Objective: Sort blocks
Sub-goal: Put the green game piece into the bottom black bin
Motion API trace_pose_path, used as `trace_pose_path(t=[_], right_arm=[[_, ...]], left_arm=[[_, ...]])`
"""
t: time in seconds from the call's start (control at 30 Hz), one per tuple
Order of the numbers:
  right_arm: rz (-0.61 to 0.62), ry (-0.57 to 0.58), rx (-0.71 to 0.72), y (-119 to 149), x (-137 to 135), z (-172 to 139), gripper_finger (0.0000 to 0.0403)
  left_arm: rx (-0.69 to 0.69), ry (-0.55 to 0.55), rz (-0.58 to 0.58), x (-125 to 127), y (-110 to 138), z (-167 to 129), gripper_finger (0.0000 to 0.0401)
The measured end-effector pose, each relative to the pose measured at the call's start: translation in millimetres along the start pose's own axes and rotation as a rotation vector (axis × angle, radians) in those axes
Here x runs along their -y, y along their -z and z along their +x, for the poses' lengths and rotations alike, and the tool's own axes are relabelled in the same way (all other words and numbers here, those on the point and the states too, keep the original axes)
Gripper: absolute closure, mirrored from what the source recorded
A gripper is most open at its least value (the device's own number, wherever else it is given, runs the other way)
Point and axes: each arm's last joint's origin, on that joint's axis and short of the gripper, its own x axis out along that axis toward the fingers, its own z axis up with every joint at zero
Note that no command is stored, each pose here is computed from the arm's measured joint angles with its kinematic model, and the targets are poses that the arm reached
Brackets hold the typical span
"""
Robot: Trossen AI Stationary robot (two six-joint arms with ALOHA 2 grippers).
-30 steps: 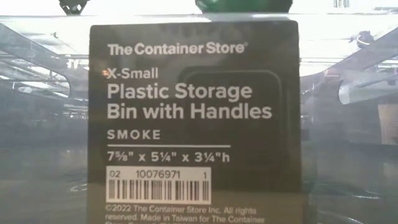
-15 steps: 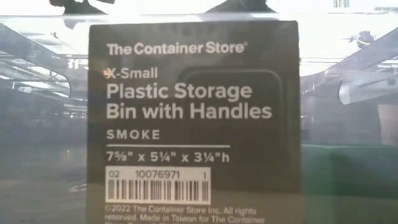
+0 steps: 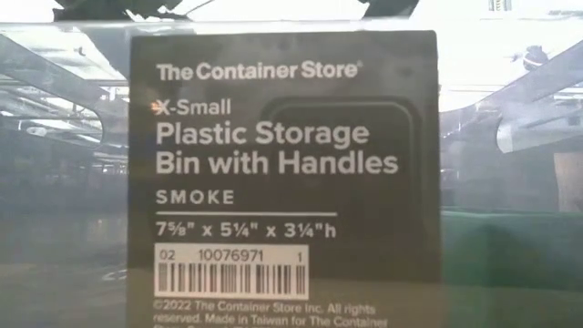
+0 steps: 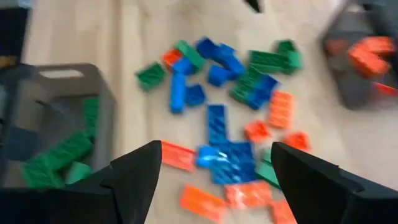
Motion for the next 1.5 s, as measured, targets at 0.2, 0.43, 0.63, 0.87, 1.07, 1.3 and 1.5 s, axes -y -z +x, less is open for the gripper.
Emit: trace_pose_path(t=[0.2, 0.43, 0.63, 0.87, 1.07, 1.3, 1.5], right_arm=[[-0.007, 0.066, -0.056, 11.8, 18.0, -29.4, 0.0103], [-0.039, 0.127, -0.068, 17.6, 28.5, -44.1, 0.0103], [-0.066, 0.144, -0.082, 17.0, 36.1, -43.9, 0.0103], [-0.069, 0.171, -0.124, 19.0, 44.3, -43.1, 0.0103], [-0.058, 0.180, -0.135, 19.0, 48.5, -42.4, 0.0103], [-0.044, 0.182, -0.135, 18.8, 49.5, -42.2, 0.0103], [-0.022, 0.183, -0.133, 18.7, 49.5, -42.1, 0.0103]], left_arm=[[-0.027, 0.057, 0.185, -20.2, -5.1, 20.5, 0.0145], [-0.092, 0.145, 0.169, -61.1, -1.8, 50.0, 0.0145], [-0.100, 0.268, 0.101, -85.4, 4.4, 71.1, 0.0145], [-0.148, 0.332, 0.131, -89.2, 14.9, 87.2, 0.0145], [-0.203, 0.345, 0.164, -90.9, 26.4, 103.6, 0.0145], [-0.209, 0.342, 0.154, -95.6, 34.8, 121.5, 0.0152], [-0.226, 0.379, 0.136, -96.9, 40.4, 127.0, 0.0223]])
